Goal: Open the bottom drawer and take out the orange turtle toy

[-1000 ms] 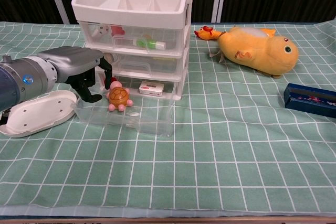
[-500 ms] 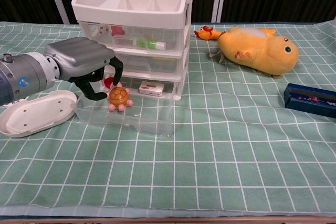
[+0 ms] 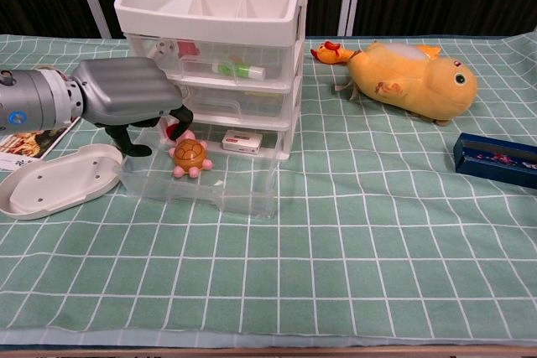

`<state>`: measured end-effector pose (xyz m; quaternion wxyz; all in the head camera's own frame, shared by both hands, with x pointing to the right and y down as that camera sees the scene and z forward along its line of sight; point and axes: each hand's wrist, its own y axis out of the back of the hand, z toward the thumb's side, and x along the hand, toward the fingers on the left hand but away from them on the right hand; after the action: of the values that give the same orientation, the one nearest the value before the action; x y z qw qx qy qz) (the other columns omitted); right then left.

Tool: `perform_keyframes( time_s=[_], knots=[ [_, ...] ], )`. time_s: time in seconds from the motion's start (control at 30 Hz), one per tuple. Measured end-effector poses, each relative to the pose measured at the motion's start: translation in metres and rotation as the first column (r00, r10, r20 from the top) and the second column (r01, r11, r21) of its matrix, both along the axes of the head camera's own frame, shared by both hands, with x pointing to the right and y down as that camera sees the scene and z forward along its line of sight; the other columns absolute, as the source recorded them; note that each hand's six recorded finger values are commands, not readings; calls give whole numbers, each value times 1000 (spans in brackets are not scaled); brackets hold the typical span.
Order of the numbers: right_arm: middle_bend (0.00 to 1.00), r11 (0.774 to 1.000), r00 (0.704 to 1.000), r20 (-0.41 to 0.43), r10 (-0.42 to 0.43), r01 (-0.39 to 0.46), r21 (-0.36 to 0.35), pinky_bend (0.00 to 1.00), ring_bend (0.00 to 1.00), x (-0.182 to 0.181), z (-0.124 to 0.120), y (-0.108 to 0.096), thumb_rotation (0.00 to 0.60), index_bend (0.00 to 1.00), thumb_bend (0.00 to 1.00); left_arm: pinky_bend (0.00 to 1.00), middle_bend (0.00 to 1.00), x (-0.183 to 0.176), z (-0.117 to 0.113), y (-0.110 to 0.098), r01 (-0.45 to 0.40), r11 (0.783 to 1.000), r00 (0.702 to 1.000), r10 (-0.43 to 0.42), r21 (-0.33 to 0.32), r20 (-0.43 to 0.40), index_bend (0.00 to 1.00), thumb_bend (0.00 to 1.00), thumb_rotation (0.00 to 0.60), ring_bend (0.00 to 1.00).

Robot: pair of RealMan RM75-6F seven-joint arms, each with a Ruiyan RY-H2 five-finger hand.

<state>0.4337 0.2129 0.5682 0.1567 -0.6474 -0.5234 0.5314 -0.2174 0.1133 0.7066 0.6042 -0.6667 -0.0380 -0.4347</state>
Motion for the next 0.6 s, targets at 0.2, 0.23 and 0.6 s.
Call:
perform_keyframes(
  time_s=[0.2, 0.23, 0.6],
  knots=[
    [0, 1000, 1000, 2, 3, -3, -2, 185, 0, 0, 0, 0, 600, 0, 96, 1000, 1000, 4, 3, 2, -111, 993, 994, 111, 47, 3, 436, 256, 600, 1000],
    [0, 1000, 1000, 3, 3, -3, -2, 185, 0, 0, 0, 0, 600, 0, 96, 1000, 1000, 5, 3, 2, -126, 991, 992, 126, 53, 1, 435, 256, 600, 1000],
    [0, 1000, 1000, 6, 5, -5, -5, 185, 0, 0, 0, 0, 600, 0, 96, 1000, 1000, 17, 7, 8, -278, 956, 958, 283, 91, -41, 413, 256, 600, 1000]
  ],
)
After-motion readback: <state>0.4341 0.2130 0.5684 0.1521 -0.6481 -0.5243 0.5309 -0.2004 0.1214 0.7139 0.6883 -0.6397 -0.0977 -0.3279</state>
